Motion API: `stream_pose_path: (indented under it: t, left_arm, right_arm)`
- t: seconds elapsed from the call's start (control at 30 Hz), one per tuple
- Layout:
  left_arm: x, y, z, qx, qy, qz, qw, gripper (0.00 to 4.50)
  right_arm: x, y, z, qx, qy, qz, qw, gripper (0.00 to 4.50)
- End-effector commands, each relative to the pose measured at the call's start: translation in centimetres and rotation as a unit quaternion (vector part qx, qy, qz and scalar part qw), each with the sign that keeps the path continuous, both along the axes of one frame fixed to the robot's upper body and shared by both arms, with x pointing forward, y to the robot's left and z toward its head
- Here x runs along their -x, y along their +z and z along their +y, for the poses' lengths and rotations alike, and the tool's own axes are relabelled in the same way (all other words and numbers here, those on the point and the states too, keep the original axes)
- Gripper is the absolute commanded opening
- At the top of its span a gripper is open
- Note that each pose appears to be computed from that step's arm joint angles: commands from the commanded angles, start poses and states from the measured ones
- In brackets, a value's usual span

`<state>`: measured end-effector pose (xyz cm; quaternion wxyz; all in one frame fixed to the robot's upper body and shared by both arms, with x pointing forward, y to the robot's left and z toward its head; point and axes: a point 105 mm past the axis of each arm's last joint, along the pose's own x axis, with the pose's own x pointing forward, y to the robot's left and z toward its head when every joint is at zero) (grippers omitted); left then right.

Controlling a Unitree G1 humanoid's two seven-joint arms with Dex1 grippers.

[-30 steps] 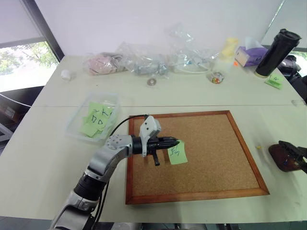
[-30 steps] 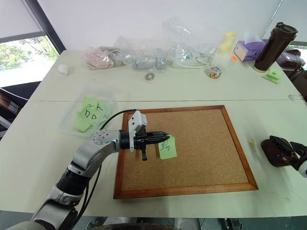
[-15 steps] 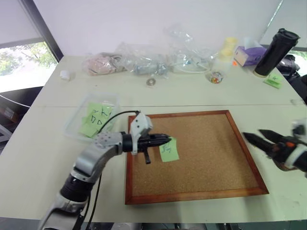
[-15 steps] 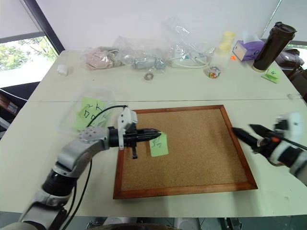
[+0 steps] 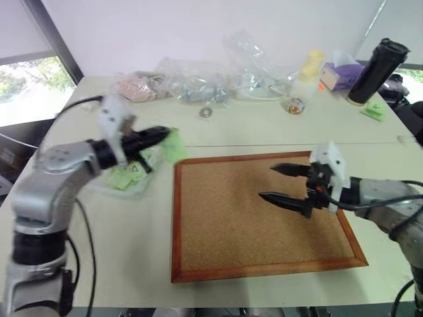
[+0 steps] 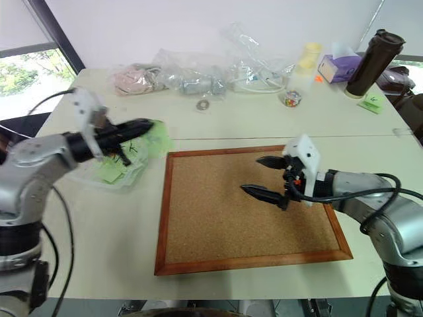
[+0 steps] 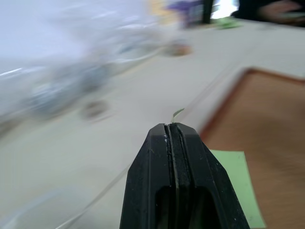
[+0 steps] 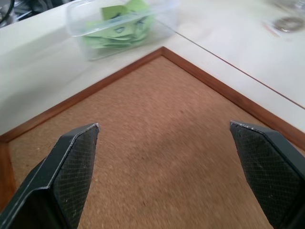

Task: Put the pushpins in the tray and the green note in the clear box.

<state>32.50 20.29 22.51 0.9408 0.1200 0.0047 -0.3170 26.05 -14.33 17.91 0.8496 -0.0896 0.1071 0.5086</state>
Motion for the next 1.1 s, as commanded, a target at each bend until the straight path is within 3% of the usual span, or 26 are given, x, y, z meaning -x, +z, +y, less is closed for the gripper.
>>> stream_pose_path:
  t: [0.03,0.23,0.27,0.4,0.53,0.73,0.83,0.93,1.1]
  left_arm:
    - [-0.2,-0.3,3.8,-0.011,0.064,-0.008,0.998,0.00]
    - [-0.8,-2.4,6.8,-0.018,0.116,0.011,0.993,0.00]
    - [-1.1,-3.0,6.8,-0.013,0.117,0.020,0.993,0.69]
    - [-1.5,-4.0,6.7,-0.016,0.109,0.035,0.993,2.40]
    - [-1.1,-2.6,5.0,-0.012,0.053,0.026,0.998,4.35]
    - [-0.1,-1.2,0.7,-0.006,-0.046,0.023,0.999,4.48]
    - [2.0,-1.1,-5.0,-0.011,-0.167,0.031,0.985,4.48]
    - [4.8,-2.3,-8.5,-0.025,-0.264,0.056,0.963,4.48]
    - [6.0,-4.5,-9.8,-0.033,-0.301,0.083,0.949,4.48]
  right_arm:
    - [0.2,0.9,1.0,0.001,0.038,-0.020,0.999,4.49]
    - [0.0,1.0,1.6,0.019,0.059,-0.037,0.997,4.49]
    - [-0.2,1.0,1.6,0.019,0.057,-0.041,0.997,4.50]
    - [-0.5,0.9,1.4,0.023,0.047,-0.049,0.997,4.50]
    - [-0.6,0.8,0.8,0.029,0.032,-0.053,0.998,4.50]
    - [-0.3,0.2,-1.0,0.063,0.012,-0.048,0.997,4.50]
    - [0.5,-0.4,-3.1,0.098,-0.008,-0.030,0.995,4.50]
    - [1.0,-0.4,-4.5,0.113,-0.025,-0.025,0.993,4.50]
    - [1.2,-0.4,-5.3,0.125,-0.040,-0.025,0.991,4.50]
